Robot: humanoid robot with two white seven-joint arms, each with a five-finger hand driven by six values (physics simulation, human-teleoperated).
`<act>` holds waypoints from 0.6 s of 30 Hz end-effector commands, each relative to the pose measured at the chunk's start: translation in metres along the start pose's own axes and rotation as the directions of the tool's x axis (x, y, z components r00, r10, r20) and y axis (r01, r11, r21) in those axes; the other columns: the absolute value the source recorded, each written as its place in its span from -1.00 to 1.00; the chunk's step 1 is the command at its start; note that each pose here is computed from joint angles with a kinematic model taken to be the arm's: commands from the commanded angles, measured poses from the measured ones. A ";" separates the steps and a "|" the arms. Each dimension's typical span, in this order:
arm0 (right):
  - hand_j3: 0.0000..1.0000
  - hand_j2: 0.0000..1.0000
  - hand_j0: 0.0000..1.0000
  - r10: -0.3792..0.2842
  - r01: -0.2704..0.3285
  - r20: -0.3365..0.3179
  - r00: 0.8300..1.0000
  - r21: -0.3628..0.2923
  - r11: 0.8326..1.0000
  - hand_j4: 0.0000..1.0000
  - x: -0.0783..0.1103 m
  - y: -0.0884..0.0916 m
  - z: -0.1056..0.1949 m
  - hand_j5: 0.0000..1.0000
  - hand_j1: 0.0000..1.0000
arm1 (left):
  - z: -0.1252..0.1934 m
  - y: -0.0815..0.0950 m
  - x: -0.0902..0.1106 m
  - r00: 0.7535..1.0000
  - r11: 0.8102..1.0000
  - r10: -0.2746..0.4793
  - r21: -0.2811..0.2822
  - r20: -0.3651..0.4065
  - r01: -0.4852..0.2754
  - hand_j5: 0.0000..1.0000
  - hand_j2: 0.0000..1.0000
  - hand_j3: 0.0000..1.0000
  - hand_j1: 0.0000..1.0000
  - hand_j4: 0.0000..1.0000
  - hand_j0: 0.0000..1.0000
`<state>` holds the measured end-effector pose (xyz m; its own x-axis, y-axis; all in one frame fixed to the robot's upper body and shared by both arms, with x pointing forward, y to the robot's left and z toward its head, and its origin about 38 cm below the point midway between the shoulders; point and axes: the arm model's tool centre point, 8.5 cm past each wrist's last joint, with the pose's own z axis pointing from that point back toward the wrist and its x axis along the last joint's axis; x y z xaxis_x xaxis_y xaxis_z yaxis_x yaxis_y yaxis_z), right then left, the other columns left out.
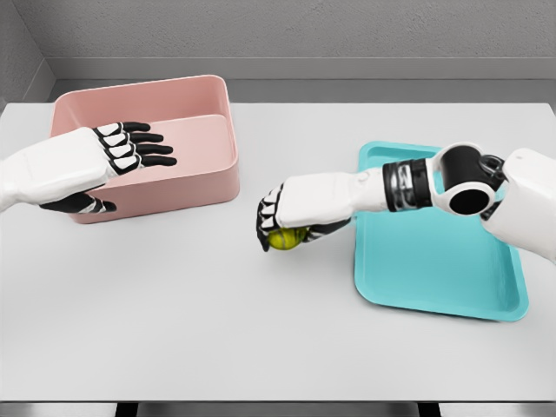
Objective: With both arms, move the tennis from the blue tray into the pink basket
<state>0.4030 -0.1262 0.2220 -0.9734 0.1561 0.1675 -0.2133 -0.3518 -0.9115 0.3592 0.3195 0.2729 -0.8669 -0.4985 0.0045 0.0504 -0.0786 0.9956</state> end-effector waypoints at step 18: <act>0.09 0.09 0.09 -0.046 0.045 0.041 0.998 0.019 0.999 0.09 0.009 0.002 -0.060 0.09 0.09 | 0.004 -0.012 0.003 0.999 0.999 0.046 -0.004 -0.009 -0.046 1.00 1.00 1.00 1.00 1.00 1.00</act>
<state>0.3980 -0.0726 0.2027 -0.9680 0.1302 0.2146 -0.2478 -0.3604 -0.8993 0.3537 0.3221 0.2588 -0.8607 -0.5071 0.0462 0.0927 -0.0668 0.9935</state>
